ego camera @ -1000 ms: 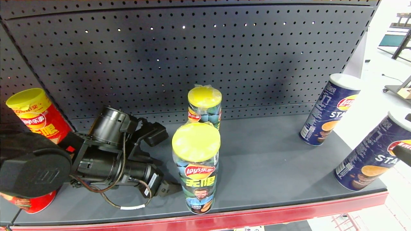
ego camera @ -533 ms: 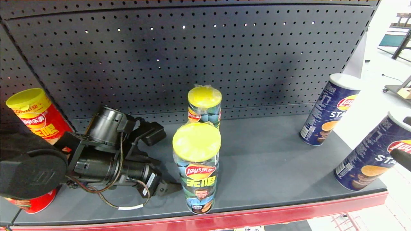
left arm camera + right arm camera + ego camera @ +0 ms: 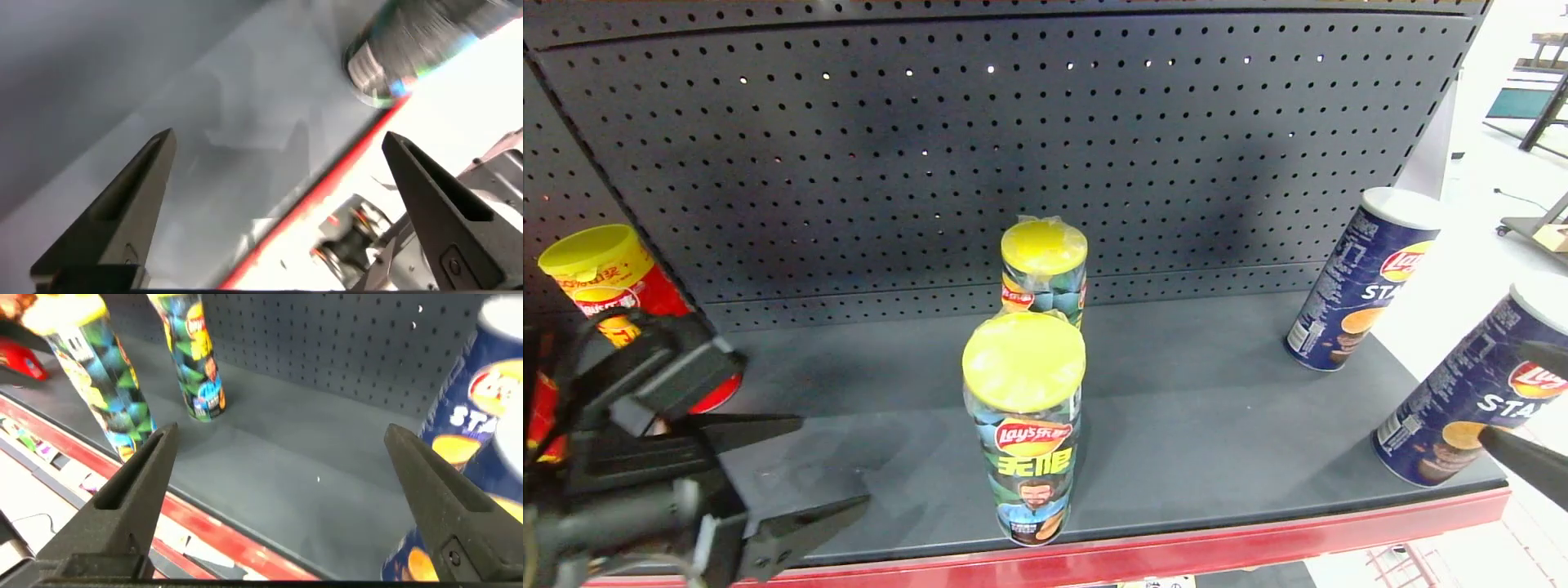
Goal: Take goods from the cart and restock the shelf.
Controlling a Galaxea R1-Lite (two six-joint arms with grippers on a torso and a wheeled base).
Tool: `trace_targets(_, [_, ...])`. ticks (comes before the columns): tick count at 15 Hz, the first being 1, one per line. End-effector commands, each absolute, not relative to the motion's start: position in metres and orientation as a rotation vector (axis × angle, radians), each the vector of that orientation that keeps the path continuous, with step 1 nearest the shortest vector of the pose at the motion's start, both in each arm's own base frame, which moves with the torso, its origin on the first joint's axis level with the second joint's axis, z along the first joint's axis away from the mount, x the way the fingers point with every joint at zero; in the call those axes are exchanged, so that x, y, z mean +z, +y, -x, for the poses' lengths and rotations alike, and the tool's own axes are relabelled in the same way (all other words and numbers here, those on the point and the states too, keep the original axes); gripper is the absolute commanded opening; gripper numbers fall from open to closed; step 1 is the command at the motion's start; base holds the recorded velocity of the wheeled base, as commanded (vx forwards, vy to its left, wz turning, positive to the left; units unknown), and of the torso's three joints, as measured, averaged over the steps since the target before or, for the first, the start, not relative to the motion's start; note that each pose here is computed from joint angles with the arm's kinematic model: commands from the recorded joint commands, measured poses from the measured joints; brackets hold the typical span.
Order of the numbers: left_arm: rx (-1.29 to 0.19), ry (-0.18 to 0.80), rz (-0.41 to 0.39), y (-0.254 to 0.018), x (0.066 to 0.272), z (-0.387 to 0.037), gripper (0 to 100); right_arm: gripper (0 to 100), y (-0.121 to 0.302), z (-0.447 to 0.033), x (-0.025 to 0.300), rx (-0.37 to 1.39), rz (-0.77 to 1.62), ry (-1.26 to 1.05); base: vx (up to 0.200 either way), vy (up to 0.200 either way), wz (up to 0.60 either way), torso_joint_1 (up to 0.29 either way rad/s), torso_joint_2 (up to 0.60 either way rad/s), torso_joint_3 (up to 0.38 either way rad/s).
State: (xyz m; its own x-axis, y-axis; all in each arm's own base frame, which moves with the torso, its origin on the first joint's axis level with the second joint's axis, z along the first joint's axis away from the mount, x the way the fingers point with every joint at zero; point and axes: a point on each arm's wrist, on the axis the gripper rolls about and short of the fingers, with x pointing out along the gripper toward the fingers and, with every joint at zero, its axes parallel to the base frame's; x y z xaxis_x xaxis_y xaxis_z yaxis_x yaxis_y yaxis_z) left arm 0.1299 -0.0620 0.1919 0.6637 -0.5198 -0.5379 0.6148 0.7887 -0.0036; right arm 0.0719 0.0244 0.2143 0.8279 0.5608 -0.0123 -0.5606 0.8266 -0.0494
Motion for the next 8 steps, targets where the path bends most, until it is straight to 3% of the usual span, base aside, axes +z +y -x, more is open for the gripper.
trace_targets(1, [-0.377, 0.312, -0.123, -0.008, 0.197, -0.022, 100, 100, 0.017, -0.06, 0.203, 0.494, 0.052, -0.009, 0.0, 0.0, 0.0, 0.0, 0.0, 0.0])
trace_targets(3, [-0.273, 0.304, -0.108, 0.004, 0.182, 0.019, 100, 100, 0.009, -0.045, 0.204, 0.343, 0.052, -0.024, 0.0, 0.0, 0.0, 0.0, 0.0, 0.0])
trace_targets(5, [-0.26, 0.317, -0.107, 0.01, 0.162, 0.045, 100, 100, 0.006, -0.015, 0.198, 0.268, 0.05, -0.019, 0.0, 0.0, 0.0, 0.0, 0.0, 0.0])
trace_targets(8, [-0.26, 0.324, -0.107, 0.011, 0.149, 0.05, 100, 100, 0.005, 0.025, 0.17, 0.253, 0.041, 0.054, 0.0, 0.0, 0.0, 0.0, 0.0, 0.0])
